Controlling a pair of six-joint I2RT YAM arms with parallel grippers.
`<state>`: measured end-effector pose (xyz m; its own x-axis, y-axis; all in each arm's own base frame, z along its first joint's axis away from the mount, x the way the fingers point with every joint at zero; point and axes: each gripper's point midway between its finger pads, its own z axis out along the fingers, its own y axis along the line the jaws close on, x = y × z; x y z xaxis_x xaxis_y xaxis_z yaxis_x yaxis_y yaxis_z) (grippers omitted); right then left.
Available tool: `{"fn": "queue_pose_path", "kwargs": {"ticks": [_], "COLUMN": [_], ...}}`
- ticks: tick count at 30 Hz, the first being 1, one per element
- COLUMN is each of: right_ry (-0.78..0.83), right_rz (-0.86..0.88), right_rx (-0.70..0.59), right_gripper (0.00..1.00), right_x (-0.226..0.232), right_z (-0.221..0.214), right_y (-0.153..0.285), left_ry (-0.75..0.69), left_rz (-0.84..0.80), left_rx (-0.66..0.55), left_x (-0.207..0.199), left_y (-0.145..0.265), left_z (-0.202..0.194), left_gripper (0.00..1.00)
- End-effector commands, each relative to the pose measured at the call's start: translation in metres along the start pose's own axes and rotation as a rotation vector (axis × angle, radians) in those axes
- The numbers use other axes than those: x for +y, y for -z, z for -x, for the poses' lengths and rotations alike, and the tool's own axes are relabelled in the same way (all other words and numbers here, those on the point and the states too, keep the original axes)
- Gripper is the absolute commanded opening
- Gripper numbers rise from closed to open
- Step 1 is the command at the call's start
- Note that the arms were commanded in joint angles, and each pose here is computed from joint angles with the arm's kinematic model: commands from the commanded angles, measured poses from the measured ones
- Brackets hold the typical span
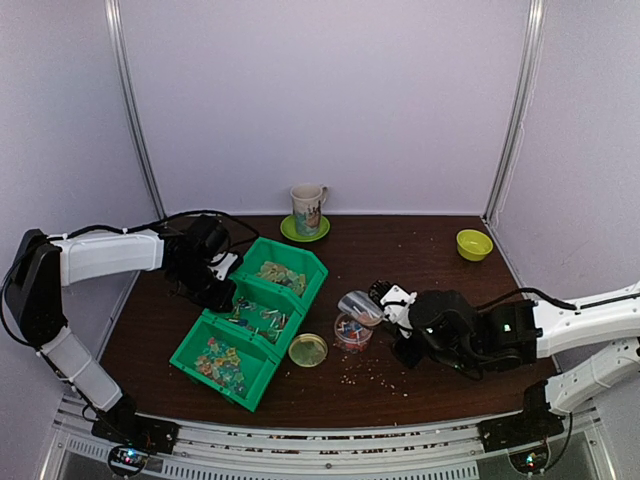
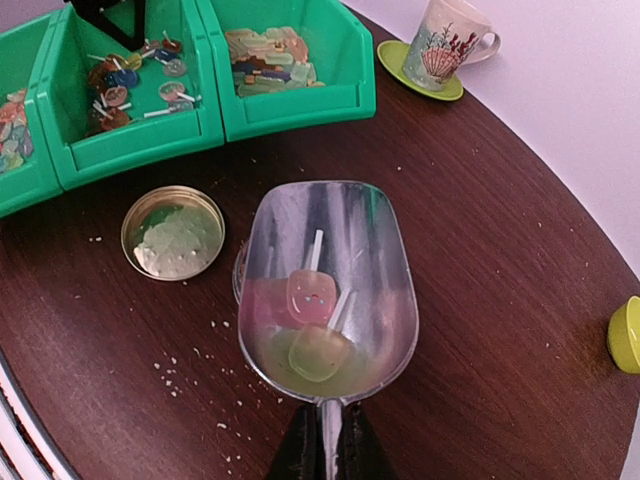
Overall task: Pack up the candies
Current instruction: Place the fake candies in the packing box.
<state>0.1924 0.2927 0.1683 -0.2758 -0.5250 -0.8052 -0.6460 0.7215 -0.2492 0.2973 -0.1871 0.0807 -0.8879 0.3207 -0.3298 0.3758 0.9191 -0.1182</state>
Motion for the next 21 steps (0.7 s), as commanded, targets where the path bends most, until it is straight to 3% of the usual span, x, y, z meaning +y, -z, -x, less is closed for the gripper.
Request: {"fn": "queue_pose_path", "kwargs": {"ticks": [1,21], "right_ry": [-0.004,0.163], "right_rz": [-0.050,-0.025], "right_rx": [0.114,0.344], "right_gripper": [0.00,0.00], "right_x": [-0.015,-0.003], "right_z": [-0.010,-0.021], "right_y": [0.012,0.005], "left_ry": [0.016,0.016], "left_rz": [-0.055,-0.055], "left_rx": [-0.139,-0.144], "left_x": [-0.011,-0.011], "left_y": [0.024,0.025], "left_z": [0.039,0.040], "left_gripper": [0.00,0.00]}}
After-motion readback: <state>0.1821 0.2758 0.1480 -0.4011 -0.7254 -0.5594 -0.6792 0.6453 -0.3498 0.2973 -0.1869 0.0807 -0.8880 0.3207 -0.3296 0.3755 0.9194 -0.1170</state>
